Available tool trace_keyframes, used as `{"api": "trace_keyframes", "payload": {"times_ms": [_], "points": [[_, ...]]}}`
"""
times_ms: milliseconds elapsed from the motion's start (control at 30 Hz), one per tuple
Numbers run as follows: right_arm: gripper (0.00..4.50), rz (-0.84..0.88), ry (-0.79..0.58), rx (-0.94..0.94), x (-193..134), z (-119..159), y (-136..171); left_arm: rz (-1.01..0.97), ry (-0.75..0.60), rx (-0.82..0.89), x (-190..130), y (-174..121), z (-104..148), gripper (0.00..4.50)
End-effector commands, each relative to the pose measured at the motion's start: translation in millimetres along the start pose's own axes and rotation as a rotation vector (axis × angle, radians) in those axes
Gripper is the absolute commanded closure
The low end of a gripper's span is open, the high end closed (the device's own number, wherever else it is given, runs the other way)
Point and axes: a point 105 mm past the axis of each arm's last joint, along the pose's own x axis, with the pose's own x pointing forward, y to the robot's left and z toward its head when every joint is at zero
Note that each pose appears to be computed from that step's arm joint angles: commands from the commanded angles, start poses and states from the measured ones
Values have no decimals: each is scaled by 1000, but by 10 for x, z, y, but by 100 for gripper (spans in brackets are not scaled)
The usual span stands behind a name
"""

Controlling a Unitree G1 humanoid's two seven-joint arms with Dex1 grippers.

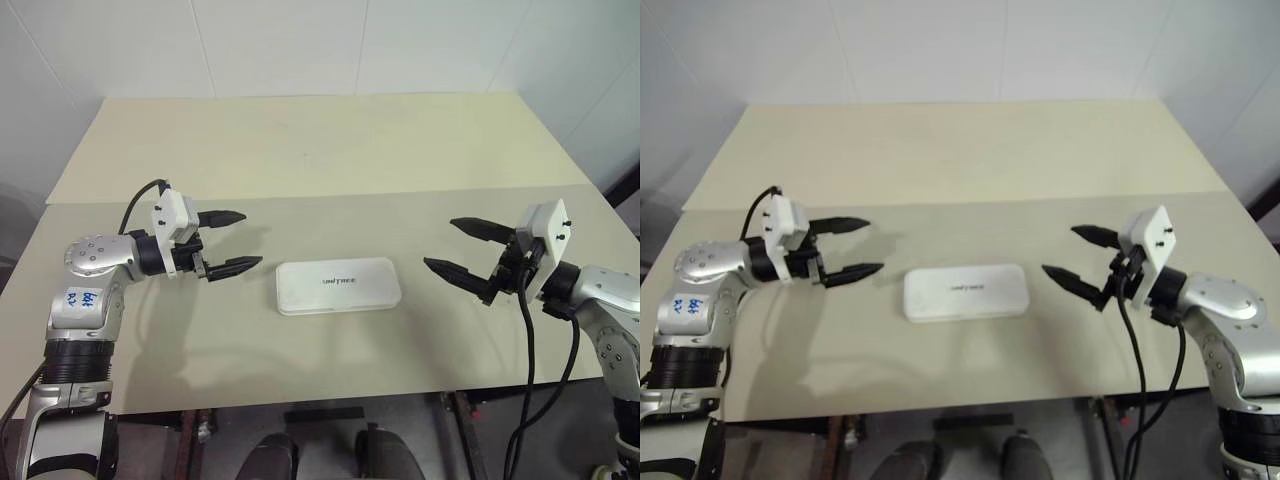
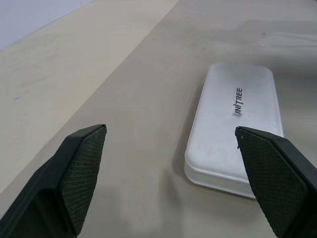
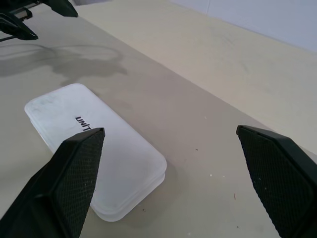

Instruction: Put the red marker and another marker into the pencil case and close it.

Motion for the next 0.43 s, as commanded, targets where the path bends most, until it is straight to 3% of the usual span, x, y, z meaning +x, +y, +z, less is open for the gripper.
{"api": "trace_keyframes", "payload": {"times_ms": [33,200,300,433], "points": [[0,-15,-19,-59,-119,174,-40,-62,-45,28,128,-88,163,3],[0,-8,-9,-60,-124,170,-27,-59,-39,33,135,-75,159,3],[0,54,109,-97,-308,32,-74,-148,-20,21,202,-159,175,3],[0,86,134,-101,-351,20,-64,-165,-11,19,210,-173,190,3]]}}
